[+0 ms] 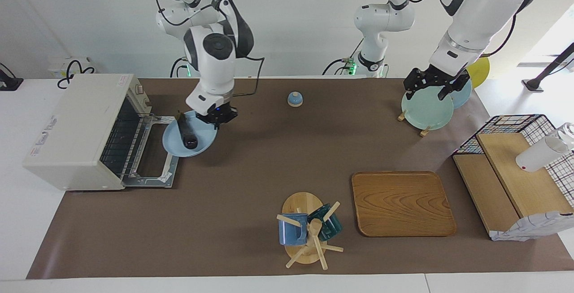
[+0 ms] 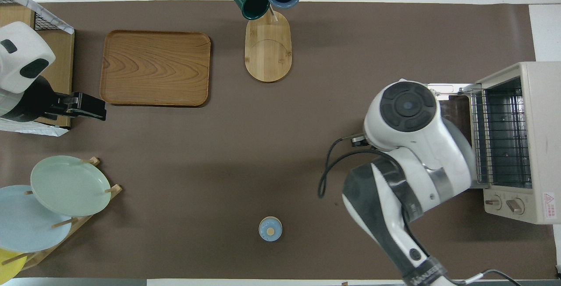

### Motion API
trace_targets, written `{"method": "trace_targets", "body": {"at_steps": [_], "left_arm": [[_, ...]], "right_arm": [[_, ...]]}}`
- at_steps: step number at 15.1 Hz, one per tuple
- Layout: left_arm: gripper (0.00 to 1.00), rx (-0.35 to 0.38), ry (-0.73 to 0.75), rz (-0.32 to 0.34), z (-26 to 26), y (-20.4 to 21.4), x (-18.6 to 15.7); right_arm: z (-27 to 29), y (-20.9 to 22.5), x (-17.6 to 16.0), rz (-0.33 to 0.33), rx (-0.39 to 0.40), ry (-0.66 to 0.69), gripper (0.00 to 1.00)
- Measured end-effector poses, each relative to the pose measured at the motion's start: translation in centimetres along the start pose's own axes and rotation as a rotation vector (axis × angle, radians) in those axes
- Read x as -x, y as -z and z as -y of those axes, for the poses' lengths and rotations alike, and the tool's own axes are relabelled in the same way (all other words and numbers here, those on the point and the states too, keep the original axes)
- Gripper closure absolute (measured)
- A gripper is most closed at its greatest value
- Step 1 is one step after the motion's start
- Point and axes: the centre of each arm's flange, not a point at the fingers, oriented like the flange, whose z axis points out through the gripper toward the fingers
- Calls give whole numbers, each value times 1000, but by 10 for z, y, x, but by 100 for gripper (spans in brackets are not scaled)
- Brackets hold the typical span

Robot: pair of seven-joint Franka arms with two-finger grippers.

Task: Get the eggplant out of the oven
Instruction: 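Pull the eggplant out and carry it over the blue plate, then lower the eggplant onto the blue plate and open the right gripper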

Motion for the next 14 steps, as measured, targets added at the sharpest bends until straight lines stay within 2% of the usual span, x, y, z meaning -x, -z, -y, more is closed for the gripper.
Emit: {"method": "trace_targets", "body": {"at_steps": [3,6,10,14], "left_arm": [[0,0,0,0,0,0,0],[0,0,0,0,0,0,0],[0,-1,-2,7,-1,-1,1],[0,0,2,10,1,-1,1]], "right_arm": [[118,13,-1,-11,26,-81,98],[213,-2,-13,-37,17,-146,98],[232,-23,-37,-80,-77,-170,98],[239,-26,-36,-91,-124,-171,97]]}}
